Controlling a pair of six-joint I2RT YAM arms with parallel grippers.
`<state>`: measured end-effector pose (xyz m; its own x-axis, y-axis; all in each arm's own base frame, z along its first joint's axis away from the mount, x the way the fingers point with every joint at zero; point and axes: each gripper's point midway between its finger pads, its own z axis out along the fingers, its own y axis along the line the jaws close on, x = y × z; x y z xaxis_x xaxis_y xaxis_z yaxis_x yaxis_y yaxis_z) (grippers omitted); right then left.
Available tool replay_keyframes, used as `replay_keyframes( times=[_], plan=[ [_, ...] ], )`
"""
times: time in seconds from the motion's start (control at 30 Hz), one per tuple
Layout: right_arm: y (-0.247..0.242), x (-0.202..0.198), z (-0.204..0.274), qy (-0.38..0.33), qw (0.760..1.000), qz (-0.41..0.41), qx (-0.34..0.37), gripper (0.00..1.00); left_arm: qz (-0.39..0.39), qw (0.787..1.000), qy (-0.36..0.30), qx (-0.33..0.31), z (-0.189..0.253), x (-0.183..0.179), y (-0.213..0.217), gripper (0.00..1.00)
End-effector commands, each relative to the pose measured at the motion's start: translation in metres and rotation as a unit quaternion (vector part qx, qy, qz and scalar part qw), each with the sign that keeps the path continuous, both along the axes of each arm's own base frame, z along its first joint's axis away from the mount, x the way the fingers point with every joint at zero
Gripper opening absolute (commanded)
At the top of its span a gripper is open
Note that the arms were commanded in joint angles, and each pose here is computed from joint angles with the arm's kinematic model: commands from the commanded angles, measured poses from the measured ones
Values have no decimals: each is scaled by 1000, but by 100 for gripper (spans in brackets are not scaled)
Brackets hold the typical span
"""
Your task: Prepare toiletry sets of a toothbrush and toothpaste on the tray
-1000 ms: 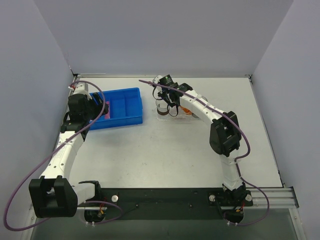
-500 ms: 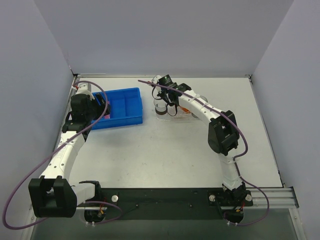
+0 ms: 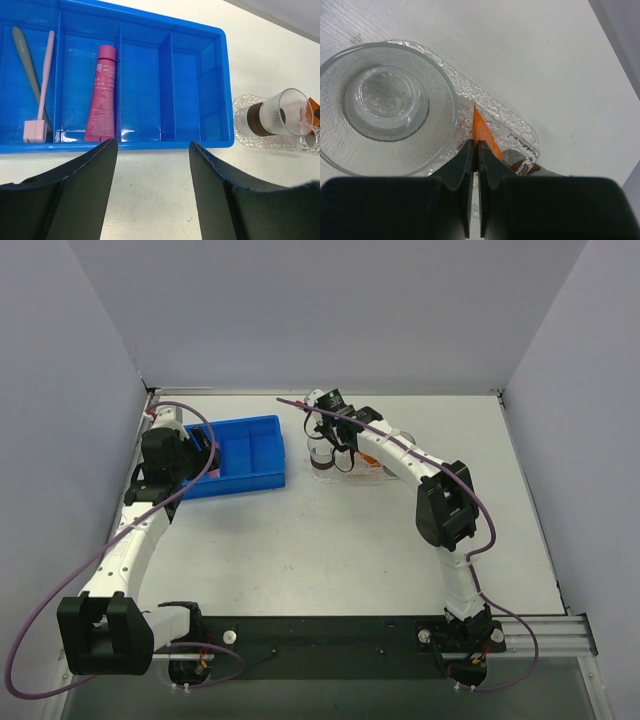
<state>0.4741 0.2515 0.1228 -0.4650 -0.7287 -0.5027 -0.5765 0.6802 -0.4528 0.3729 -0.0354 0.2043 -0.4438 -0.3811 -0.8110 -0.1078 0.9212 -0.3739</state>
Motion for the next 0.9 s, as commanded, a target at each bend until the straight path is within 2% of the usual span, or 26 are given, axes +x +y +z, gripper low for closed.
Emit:
replay_keyframes(
  times=[0.0, 0.5, 0.87],
  plan=[
    [0, 7, 30, -35, 998, -28, 35, 0, -3, 999, -43, -2, 32, 4, -2, 69],
    [-13, 3, 43, -74, 992, -73, 69, 0, -5, 999, -45, -4, 34, -4, -3, 69],
    [-25, 5, 57, -104, 981, -115, 121, 0, -11, 999, -39, 4, 33, -15, -7, 69]
  ],
)
